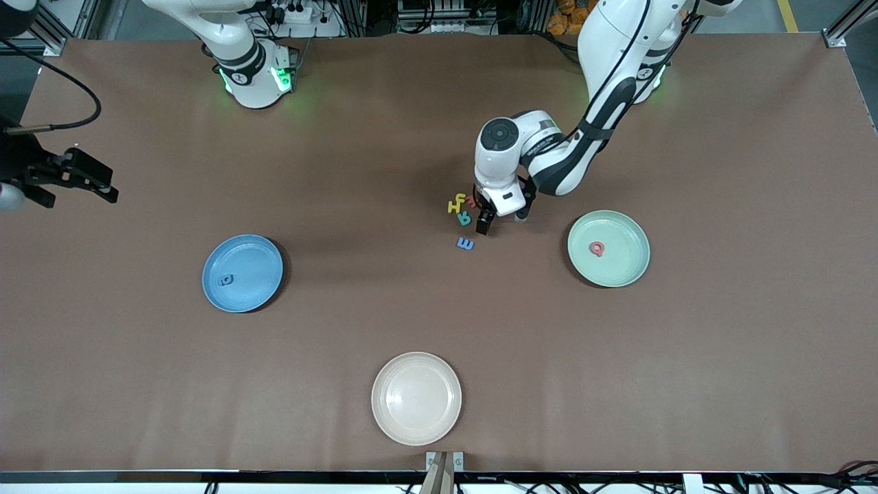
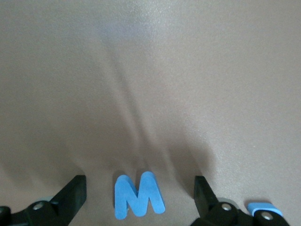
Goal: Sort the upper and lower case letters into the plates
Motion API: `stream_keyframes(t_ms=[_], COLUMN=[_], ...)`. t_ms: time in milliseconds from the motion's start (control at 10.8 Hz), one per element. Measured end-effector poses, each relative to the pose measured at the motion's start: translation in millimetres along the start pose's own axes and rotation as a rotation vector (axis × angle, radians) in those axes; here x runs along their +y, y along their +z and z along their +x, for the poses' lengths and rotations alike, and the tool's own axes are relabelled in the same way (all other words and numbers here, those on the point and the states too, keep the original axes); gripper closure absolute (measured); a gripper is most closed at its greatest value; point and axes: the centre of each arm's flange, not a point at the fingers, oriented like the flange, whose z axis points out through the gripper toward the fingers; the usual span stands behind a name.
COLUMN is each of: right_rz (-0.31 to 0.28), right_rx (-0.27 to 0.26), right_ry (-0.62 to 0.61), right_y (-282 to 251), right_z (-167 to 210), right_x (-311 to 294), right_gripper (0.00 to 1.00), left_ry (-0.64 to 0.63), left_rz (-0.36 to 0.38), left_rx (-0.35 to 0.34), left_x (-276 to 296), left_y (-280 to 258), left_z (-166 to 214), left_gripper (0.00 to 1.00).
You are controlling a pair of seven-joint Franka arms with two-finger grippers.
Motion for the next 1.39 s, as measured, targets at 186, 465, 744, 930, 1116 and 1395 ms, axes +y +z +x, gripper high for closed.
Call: stream_keyframes(t_ms=[186,465,744,930,1116,1395], right_rz=[0.000,0.000,-0.001,-0.001,0.001,0.004], right_rx=[-0.013,-0.015,-0.010,-0.020,-0.027,-0.047], right_ry=[0.032,0.042,0.057,0.062,0.061,0.040], right_y=[-11,-24,-29,-29,-27,-16], right_z=[-4,-8,-11,-12,-13,-12], right_x=[-4,-2,6,9,9,-3], right_gripper=[0.00,0.00,0.00,0.00,0.00,0.00], left_ry=[0.000,-0.005,-0.011,-0.014,-0.014,-0.014], left_rz=[0.000,-0.005,-0.012,-0.018,-0.020,-0.020], left_rx=[0.000,0.000,-0.003,-0.004,-0.004,-0.004], left_x=[0,2,5,8,9,9], left_y=[0,-2,-5,-7,-8,-8], left_z=[0,2,3,3,3,3], left_gripper=[0.01,0.11,0.25,0.46,0.56,0.56])
